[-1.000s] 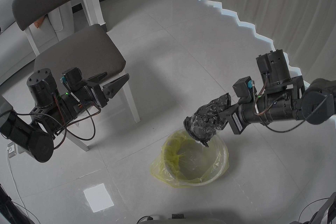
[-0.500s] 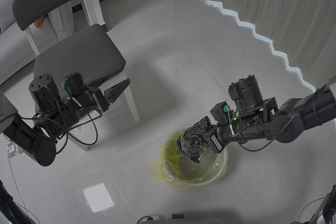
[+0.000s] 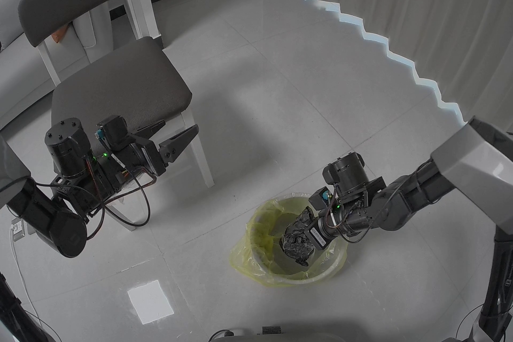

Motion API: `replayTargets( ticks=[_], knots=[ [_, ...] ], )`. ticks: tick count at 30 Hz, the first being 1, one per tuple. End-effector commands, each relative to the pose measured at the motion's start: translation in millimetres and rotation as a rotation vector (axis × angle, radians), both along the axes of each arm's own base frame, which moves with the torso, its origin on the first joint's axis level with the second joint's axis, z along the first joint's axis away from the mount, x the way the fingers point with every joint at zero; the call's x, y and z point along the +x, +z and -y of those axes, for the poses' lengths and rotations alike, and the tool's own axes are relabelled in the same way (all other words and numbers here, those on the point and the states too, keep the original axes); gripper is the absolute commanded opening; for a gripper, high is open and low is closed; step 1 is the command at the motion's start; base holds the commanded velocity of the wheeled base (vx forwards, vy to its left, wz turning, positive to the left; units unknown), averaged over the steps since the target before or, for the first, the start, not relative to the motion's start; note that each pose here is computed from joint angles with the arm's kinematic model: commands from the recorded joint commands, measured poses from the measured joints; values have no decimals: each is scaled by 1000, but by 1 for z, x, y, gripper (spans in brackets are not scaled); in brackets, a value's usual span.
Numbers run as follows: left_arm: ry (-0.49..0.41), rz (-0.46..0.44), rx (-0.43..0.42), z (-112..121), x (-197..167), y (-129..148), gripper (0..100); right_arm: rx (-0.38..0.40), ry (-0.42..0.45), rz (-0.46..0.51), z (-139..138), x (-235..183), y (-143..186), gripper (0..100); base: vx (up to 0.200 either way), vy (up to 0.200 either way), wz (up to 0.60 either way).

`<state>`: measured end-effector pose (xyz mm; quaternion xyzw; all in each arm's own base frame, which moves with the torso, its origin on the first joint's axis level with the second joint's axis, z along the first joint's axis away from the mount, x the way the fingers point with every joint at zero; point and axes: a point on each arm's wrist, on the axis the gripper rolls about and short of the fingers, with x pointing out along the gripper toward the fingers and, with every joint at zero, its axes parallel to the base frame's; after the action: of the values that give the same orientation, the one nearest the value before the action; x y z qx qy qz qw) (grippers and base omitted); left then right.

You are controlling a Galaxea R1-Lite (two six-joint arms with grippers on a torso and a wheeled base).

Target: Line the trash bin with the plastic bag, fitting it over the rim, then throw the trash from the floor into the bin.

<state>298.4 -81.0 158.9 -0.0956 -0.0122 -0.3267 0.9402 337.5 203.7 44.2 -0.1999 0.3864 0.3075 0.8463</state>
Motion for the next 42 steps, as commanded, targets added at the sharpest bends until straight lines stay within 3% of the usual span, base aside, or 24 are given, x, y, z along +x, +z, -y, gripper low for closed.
replayTargets(
  ticks=[1,5,6,11,19,30,33,35,39,42],
  knots=[
    [0,-3,1,1,1,-11,100,-38,-52,-56,1,47,-67,0,0,0,0],
    [2,22,-5,1,4,-14,100,-63,-50,-76,0,58,-80,0,0,0,0],
    [2,24,-5,1,4,-15,100,-60,-52,-74,0,59,-80,100,0,0,0],
    [0,18,-4,1,6,-17,100,-43,-60,-52,2,57,-61,100,0,0,0],
    [-9,21,-5,4,4,-16,100,8,-62,58,18,34,16,100,0,0,0],
    [4,53,-22,-1,0,-8,100,79,-113,199,49,2,95,100,0,0,0],
    [6,21,-24,-4,-5,-6,100,98,-167,266,70,-23,126,100,0,0,0],
    [19,-88,2,-11,-16,-6,100,122,-297,337,98,-44,153,100,0,0,0],
    [30,-280,45,-22,-46,9,100,227,-452,448,141,-100,193,100,0,0,0],
    [27,-307,52,-27,-67,22,100,258,-517,530,165,-142,206,100,0,0,0]
  ],
)
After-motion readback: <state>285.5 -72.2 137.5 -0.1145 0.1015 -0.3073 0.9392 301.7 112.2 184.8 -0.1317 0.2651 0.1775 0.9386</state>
